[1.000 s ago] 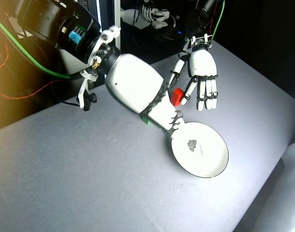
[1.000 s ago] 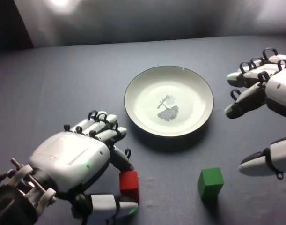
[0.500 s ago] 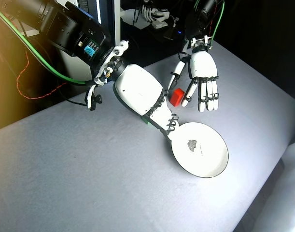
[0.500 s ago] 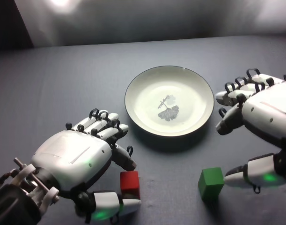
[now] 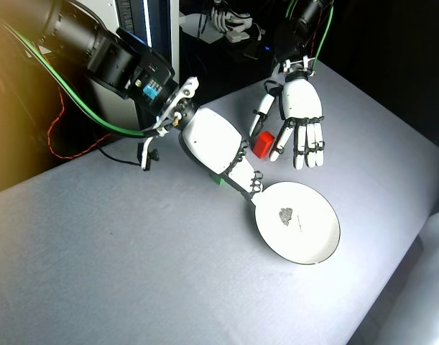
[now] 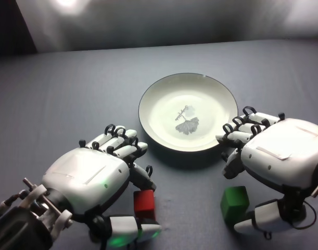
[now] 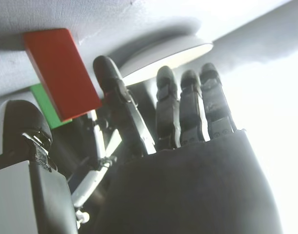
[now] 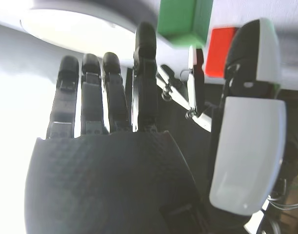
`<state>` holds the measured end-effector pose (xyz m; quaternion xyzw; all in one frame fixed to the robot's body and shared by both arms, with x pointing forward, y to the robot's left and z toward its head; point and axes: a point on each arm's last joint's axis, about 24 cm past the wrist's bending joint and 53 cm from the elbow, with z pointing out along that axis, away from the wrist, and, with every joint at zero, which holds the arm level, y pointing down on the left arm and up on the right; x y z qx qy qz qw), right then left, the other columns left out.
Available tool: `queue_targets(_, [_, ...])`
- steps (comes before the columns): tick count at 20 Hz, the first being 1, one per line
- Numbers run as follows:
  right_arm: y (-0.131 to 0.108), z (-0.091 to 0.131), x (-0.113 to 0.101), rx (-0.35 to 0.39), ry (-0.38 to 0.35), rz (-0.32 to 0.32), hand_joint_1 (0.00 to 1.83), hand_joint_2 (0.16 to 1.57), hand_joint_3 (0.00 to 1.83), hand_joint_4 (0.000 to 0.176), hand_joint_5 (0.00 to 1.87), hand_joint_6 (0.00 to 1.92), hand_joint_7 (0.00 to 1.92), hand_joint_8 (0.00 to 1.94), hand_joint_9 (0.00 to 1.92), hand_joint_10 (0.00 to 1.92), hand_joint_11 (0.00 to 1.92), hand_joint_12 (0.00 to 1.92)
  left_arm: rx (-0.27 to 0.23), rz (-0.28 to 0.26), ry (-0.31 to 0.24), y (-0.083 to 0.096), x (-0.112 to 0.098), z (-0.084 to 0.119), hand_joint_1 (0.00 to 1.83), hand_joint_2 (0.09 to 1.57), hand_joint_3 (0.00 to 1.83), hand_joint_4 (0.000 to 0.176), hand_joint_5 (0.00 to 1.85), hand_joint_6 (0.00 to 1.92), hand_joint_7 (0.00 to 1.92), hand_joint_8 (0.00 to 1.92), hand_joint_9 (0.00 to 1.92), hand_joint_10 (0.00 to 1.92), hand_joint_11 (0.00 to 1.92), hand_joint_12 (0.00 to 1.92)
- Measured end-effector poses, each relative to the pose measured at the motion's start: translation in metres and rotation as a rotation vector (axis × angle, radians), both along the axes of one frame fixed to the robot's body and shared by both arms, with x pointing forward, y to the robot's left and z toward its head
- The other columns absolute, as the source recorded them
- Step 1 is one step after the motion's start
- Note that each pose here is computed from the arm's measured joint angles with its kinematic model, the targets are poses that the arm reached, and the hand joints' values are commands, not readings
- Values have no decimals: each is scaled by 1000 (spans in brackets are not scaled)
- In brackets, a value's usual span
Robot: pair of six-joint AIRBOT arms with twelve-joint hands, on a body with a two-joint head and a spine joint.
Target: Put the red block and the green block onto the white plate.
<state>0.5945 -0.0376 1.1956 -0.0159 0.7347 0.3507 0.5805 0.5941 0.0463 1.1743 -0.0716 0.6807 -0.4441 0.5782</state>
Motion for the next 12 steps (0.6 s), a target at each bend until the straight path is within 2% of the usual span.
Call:
queue_targets(1, [3,-3,-2,-14,-18,18,784,834,4,18,806,5,214,0,167,2,0,371,0,-2,4,-1,0,-1,554,996,0,176,928,11,260,1,31,1,4,14])
queue_targets(2, [6,-5,-4,-15,-18,31,789,831,2,15,818,9,221,4,173,5,0,365,-3,0,5,-1,1,-2,583,994,0,168,932,12,271,5,39,5,0,13])
queue_targets(3, [9,-6,-5,-16,-19,38,776,835,2,23,820,6,218,2,179,5,0,394,-4,1,5,-1,1,-2,597,986,0,174,940,14,279,7,49,8,19,24])
queue_targets(4, [12,-7,-5,-13,-19,46,792,836,1,12,823,6,222,3,187,7,0,396,-5,2,4,-1,2,-2,556,999,1,176,926,6,258,2,31,2,3,4])
queue_targets(7, [13,-4,-4,-6,-30,52,811,807,0,21,850,8,255,4,225,10,0,396,-6,0,7,-3,2,-3,557,997,0,176,932,7,262,3,38,4,6,4])
queue_targets(12, [13,-2,-1,-4,-45,45,786,827,2,17,838,2,243,1,197,1,0,353,-4,0,3,-3,3,-3,571,994,0,176,935,8,280,10,38,3,10,7])
